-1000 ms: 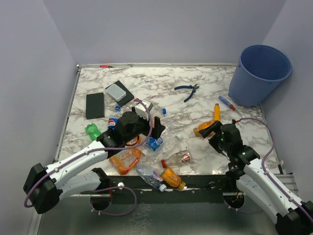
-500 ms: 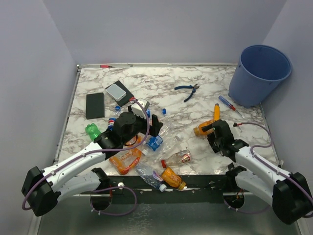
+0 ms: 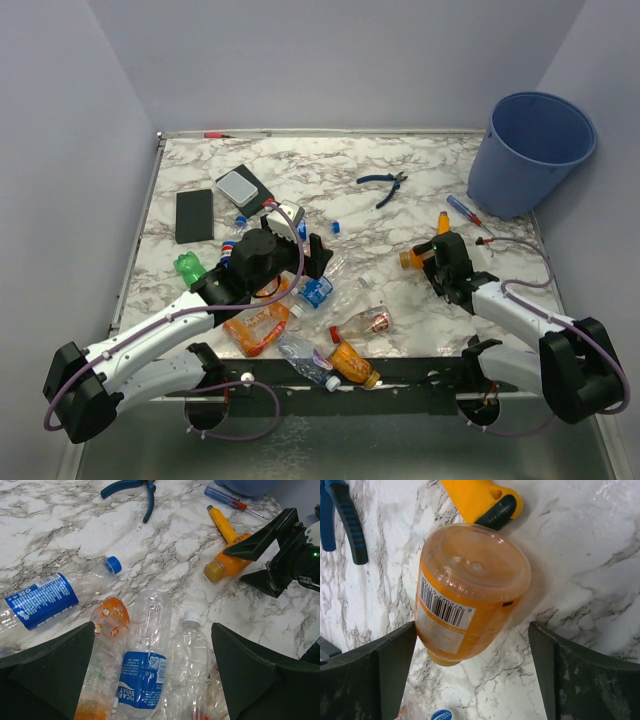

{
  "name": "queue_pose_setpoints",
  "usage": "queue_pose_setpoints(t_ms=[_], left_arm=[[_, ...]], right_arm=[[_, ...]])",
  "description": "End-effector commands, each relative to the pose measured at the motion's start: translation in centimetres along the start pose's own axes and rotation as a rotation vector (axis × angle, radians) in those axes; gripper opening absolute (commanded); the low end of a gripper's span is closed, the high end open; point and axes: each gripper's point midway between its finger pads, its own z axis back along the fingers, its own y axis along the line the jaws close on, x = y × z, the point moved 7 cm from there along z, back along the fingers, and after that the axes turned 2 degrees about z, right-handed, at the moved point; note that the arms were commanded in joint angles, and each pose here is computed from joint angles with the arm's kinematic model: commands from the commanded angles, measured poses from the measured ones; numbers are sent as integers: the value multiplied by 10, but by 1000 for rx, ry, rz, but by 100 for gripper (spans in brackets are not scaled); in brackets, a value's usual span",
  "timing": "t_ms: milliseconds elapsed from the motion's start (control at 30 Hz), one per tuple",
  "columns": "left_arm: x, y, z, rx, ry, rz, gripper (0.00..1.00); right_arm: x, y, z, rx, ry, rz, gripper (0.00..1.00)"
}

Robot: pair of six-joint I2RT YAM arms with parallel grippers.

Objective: Put the plastic bottles in the bin
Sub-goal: Pick up the plastic bottle at the center of the board.

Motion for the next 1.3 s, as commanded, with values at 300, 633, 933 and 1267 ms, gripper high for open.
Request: queue_pose_setpoints(t_ms=[300,633,933,1267], left_arm=[[1,1,2,10,-12,3,99],[14,-17,15,-174,-160,49,99],[38,-61,27,-554,-319,257,99],[44,-81,0,-599,-248,339,98]], right_arm=[[9,28,-6,162,-26,104,57],[17,97,104,903,129,369,50],[10,116,151,1285,234,171,48],[-11,143,167,1343,227,130,48]])
